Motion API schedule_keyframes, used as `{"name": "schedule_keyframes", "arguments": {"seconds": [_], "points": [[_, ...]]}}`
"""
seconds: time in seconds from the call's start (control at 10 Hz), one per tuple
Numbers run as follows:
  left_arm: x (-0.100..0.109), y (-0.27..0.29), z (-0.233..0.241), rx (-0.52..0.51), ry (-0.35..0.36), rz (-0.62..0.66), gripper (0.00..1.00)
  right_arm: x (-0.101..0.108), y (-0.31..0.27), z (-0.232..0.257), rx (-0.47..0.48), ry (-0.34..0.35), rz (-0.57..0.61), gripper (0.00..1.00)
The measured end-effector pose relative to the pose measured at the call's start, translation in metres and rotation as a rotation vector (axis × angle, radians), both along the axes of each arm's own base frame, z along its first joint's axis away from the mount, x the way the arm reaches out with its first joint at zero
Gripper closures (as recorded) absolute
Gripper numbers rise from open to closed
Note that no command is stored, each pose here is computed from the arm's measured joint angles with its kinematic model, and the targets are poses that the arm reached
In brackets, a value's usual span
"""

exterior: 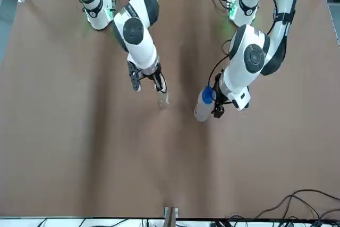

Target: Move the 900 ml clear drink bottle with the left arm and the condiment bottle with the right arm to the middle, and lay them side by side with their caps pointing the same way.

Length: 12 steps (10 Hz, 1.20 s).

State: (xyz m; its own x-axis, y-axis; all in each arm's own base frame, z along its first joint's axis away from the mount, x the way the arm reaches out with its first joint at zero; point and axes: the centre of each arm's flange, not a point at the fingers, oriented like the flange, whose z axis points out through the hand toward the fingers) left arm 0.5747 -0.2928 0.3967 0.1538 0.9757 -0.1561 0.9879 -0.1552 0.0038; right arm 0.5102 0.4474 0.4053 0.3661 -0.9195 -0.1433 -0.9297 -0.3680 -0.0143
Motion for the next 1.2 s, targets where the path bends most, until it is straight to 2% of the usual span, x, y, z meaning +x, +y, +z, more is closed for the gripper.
{"name": "schedule_keyframes", "arguments": {"seconds": [0.3,0.7,1.0,1.2], "points": [[0.011,0.020,0.018,0.008,-0.056,-0.138,0.00,-0.001,0.002,0.001,-0.040,-0.041,0.048,0.67],[0.014,0.054,0.060,0.058,-0.077,-0.612,0.00,0.007,-0.001,0.007,-0.048,-0.074,0.111,0.67],[0.013,0.052,0.067,0.069,-0.123,-1.005,0.00,0.016,-0.012,0.003,-0.057,-0.072,0.117,0.67],[0.016,0.047,0.081,0.076,-0.167,-1.147,0.00,0.023,-0.020,0.002,-0.059,-0.069,0.109,0.67]]}}
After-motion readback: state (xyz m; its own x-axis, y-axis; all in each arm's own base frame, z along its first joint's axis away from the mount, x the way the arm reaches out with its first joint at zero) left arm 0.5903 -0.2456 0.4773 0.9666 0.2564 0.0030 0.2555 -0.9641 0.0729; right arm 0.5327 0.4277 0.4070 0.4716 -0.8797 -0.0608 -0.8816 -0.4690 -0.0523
